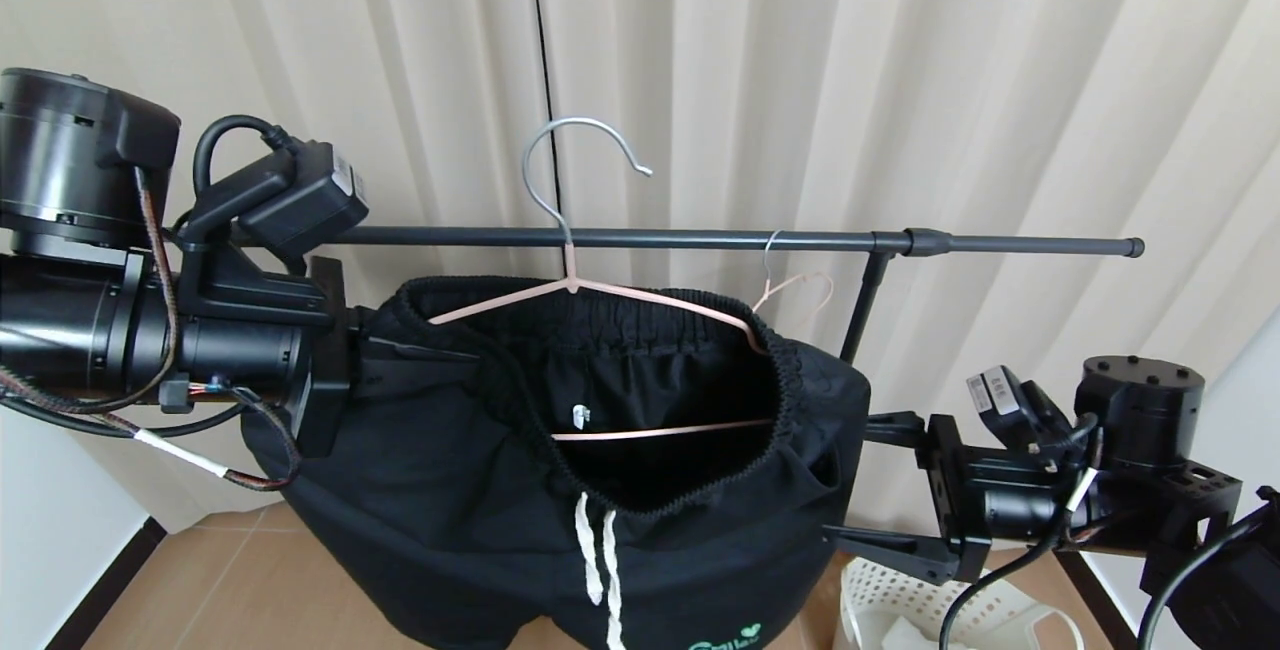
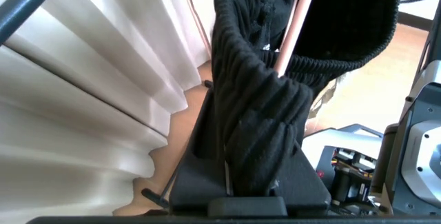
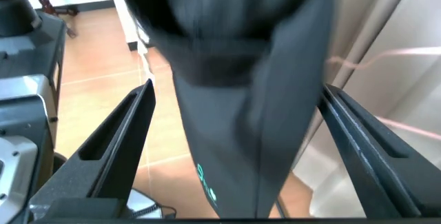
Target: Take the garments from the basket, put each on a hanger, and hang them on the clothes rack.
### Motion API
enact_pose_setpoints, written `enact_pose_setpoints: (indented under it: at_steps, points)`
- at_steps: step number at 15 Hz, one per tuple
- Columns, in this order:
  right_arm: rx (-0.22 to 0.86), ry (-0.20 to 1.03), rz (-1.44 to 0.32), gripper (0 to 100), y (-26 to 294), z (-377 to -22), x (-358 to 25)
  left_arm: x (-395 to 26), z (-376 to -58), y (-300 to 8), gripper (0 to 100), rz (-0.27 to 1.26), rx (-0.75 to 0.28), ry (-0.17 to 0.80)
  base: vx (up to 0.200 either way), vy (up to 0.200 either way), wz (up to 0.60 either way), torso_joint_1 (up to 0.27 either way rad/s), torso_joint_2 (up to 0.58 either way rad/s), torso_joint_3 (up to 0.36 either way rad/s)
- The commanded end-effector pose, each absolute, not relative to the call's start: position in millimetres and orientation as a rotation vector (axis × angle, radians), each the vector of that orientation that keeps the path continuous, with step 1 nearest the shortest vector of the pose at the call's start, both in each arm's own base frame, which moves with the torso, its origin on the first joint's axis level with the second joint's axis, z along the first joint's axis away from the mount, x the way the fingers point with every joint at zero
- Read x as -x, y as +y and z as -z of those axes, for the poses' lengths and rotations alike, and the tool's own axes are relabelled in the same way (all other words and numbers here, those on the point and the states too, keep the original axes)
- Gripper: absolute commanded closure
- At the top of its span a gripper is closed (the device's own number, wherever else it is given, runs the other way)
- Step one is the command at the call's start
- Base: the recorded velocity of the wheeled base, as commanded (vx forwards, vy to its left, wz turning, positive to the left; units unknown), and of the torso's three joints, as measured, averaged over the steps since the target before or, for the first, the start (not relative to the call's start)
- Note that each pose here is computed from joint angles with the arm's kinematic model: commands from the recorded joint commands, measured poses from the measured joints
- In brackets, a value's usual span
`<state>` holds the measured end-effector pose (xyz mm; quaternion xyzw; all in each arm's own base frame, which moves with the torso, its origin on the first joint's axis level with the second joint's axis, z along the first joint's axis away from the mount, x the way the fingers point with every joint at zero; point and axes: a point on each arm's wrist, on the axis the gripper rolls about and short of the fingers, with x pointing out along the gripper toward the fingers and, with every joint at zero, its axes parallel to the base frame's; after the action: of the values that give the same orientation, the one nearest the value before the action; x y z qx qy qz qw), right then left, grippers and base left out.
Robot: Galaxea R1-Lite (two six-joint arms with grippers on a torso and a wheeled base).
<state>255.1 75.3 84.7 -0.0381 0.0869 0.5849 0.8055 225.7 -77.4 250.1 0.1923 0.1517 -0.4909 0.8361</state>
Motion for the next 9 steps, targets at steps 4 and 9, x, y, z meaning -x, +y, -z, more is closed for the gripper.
enact_pose_setpoints:
  at_steps: [4, 9]
  points:
    - [0.092, 0.240, -1.212, 100, 77.4, -64.2, -268.0, -213.2, -257.3, -74.2, 100, 1.029, -0.392, 0.300, 0.000, 0.000, 0.00, 0.000, 0.00, 0.000]
    - [0.101, 0.228, -1.163, 100, 71.1, -67.5, -272.9, -197.9, -263.0, -66.9, 100, 1.002, -0.365, 0.288, 0.000, 0.000, 0.00, 0.000, 0.00, 0.000]
